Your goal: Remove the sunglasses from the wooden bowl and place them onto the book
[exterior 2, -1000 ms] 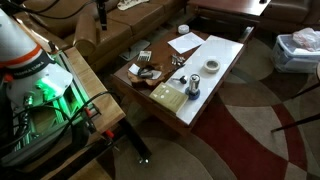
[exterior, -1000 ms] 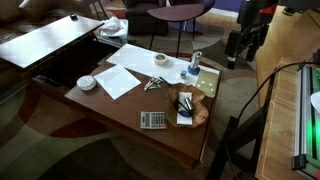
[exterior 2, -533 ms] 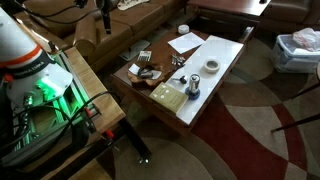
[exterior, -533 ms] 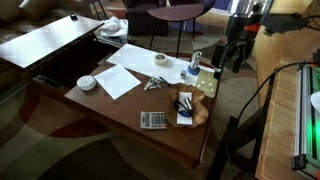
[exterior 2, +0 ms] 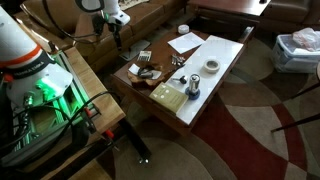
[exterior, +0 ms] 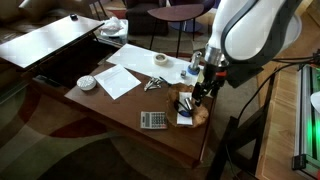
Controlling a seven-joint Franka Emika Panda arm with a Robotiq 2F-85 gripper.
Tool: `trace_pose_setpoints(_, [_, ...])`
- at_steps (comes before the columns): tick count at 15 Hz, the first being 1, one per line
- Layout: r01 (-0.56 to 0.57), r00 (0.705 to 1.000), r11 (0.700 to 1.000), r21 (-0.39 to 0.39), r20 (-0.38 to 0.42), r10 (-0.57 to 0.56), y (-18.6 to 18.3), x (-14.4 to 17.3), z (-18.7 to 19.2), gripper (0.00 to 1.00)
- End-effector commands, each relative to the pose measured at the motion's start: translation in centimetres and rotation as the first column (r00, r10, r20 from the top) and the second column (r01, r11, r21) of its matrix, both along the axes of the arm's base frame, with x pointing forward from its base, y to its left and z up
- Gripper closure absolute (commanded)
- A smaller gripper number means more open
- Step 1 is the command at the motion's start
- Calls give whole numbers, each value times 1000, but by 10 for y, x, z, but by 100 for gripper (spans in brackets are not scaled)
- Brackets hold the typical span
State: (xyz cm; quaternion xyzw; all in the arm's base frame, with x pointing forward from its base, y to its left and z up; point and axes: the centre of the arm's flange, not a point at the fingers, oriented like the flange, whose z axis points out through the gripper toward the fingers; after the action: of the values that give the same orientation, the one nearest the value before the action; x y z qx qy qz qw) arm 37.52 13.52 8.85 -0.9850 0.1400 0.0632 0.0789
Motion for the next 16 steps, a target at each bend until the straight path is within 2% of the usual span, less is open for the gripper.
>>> trace_pose_setpoints(1, [-65,993,998,15,-96,66,7,25,-88,0])
trace_pose_setpoints(2, [-46,998,999,3,-43,46,4,4,-34,0])
trace_pose_setpoints(4, [-53,997,999,2,-60,53,2,6,-52,0])
trace_pose_setpoints(9, [-53,998,999,6,-36,53,5,10,-38,0])
trace_pose_setpoints(10, [-44,999,999,12,-20,44,6,11,-45,0])
trace_pose_setpoints(12, [-18,998,999,-51,60,21,2,17,-57,0])
trace_pose_setpoints(14, [-15,993,999,-48,118,21,-9,25,-68,0])
trace_pose_setpoints(16, [33,990,996,-86,137,-21,-26,31,-75,0])
